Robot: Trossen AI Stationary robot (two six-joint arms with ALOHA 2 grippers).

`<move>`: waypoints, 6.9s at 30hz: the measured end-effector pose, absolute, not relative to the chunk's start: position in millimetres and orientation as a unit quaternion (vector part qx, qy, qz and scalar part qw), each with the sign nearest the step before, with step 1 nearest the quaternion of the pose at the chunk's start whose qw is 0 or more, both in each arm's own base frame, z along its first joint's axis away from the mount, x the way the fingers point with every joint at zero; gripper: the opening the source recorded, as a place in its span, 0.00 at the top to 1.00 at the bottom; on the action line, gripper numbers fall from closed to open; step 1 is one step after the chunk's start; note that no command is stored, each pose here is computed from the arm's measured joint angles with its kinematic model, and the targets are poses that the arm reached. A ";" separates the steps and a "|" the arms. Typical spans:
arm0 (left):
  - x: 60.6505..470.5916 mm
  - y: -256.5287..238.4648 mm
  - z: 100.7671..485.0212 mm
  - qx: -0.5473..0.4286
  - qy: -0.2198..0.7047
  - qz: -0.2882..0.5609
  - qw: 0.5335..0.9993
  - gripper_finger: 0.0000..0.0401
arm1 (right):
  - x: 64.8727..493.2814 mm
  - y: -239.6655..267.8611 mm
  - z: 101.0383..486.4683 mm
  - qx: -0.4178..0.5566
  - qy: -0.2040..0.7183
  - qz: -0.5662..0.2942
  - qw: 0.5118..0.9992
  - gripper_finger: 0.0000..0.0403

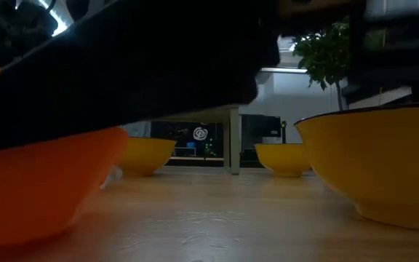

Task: Pick & Place Mini bowls
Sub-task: Stack the orange bowl on top of the other orange bowls on the shelf

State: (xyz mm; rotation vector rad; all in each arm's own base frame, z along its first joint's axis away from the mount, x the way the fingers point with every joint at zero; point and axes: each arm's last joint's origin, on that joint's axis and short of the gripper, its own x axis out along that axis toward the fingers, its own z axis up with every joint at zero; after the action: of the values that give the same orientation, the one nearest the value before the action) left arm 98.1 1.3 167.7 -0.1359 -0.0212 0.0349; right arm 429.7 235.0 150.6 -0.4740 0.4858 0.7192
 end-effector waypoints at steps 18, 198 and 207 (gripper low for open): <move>98.1 1.3 167.7 -0.068 -0.011 0.018 0.997 0.91 | 431.0 251.5 193.8 -0.277 0.294 0.345 0.847 0.98; 98.1 1.3 167.7 -0.068 -0.010 0.018 0.997 0.91 | 396.4 -170.1 369.2 -0.015 0.468 -0.108 0.877 0.94; 98.1 1.3 167.6 -0.068 -0.010 0.018 0.997 0.91 | 396.1 -170.2 369.2 -0.018 0.469 -0.106 0.876 0.73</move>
State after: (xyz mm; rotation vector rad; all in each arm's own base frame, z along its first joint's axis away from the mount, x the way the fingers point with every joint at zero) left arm 98.1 1.3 167.6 -0.1359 -0.0210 0.0357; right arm 396.1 -170.2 369.2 -0.0385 0.9790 -0.2216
